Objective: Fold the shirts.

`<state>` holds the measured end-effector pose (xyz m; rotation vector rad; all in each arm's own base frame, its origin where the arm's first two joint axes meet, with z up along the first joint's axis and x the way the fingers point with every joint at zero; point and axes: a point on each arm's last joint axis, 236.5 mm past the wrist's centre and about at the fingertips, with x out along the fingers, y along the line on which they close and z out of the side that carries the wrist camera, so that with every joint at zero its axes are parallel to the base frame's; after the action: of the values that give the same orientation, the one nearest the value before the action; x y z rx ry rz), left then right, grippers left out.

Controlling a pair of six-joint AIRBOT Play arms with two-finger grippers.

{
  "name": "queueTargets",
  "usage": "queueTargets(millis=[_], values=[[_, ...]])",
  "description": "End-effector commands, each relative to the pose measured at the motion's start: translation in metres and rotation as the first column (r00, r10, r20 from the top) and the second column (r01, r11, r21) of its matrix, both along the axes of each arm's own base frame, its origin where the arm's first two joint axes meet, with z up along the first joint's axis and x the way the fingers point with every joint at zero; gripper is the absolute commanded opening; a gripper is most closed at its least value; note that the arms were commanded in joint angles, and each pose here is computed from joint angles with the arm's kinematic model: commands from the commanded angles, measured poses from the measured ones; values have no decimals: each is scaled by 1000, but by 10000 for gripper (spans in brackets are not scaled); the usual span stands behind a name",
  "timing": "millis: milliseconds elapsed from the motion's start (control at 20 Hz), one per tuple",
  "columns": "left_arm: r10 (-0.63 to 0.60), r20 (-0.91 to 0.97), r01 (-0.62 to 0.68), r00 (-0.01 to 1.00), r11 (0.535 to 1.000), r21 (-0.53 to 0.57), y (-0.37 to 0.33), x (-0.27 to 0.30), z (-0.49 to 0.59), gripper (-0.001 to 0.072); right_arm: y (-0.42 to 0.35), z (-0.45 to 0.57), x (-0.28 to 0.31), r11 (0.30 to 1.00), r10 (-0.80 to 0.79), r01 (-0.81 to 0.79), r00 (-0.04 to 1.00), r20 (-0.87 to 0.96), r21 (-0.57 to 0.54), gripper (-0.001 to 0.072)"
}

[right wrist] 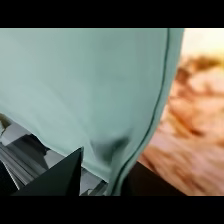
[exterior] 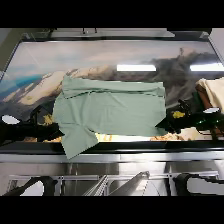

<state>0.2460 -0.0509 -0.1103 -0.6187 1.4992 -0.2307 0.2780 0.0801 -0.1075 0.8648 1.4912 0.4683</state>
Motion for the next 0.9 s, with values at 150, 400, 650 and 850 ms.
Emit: queueTargets(millis=[150, 400, 650, 850], values=[[-26, 19, 26, 999, 1000, 3, 0, 1, 0, 23, 4, 4, -22, 995, 94, -94, 995, -35, 21, 234], [-21, 24, 21, 999, 1000, 5, 0, 2, 0, 22, 12, 16, 5, 996, 33, -38, 997, 76, 77, 15], [-19, 14, 20, 1000, 999, -44, 2, 2, 19, 21, 6, 25, 7, 997, 32, -39, 993, 113, 61, 14], [103, 229, -98, 968, 995, -31, 39, 39, 91, 21, -36, 64, 27, 997, -71, 66, 971, 228, 32, 14]])
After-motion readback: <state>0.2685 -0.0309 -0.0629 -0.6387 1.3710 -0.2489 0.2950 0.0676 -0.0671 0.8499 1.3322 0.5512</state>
